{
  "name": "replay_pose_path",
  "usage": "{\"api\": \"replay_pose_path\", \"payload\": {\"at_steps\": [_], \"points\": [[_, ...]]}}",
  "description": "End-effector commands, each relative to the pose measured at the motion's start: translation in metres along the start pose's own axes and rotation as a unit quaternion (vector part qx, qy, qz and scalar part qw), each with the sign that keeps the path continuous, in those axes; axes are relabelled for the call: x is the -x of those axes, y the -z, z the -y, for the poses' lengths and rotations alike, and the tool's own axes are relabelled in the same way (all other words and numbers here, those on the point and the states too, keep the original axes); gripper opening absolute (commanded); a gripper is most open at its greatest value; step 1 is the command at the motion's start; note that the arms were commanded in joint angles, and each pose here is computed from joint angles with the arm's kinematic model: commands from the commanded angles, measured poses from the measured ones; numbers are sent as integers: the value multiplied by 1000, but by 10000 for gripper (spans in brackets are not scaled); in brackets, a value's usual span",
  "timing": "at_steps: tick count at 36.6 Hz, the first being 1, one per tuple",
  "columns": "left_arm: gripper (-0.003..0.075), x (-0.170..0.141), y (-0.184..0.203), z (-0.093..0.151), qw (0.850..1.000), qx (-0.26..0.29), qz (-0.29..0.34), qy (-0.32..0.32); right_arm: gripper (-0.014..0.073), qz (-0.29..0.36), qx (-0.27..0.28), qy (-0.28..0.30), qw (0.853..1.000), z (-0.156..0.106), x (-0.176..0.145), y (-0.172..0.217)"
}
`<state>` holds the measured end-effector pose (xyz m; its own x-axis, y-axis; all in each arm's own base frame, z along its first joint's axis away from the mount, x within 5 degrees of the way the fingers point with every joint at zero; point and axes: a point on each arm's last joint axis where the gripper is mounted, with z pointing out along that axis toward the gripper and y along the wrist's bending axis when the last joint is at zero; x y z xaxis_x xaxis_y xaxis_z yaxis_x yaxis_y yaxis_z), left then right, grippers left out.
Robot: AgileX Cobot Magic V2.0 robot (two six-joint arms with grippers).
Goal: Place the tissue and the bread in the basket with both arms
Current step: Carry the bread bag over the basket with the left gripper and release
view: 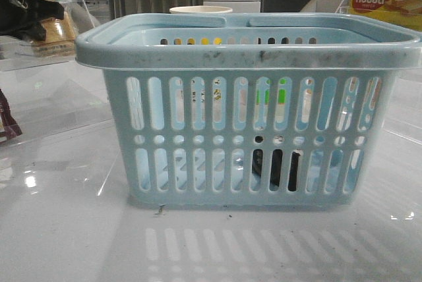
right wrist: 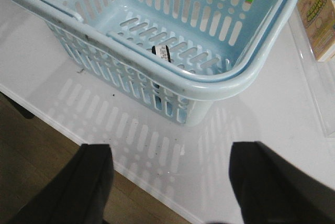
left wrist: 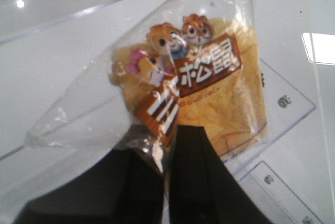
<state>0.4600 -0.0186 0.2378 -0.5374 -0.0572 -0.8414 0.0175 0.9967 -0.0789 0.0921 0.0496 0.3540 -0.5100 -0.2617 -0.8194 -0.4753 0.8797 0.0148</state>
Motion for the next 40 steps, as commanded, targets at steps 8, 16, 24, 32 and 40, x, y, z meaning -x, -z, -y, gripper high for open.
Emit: {"api": "replay_pose_path", "payload": {"at_steps": [8,16,24,32,40], "points": [[90,80,106,25,991,-32,133,-4,571,44,-5,9,999,1,11,5],[90,100,194,56,984,-81,155,-29,571,44,-5,9,999,1,11,5],[90,83,255,132,966,-202,130,-95,571,44,-5,9,999,1,11,5],[90,40,247,209,938,-274,69,-203,571,44,-5,9,999,1,11,5],[90,-5,184,248,930,-275,-12,-242,571,44,-5,9,999,1,11,5]]}}
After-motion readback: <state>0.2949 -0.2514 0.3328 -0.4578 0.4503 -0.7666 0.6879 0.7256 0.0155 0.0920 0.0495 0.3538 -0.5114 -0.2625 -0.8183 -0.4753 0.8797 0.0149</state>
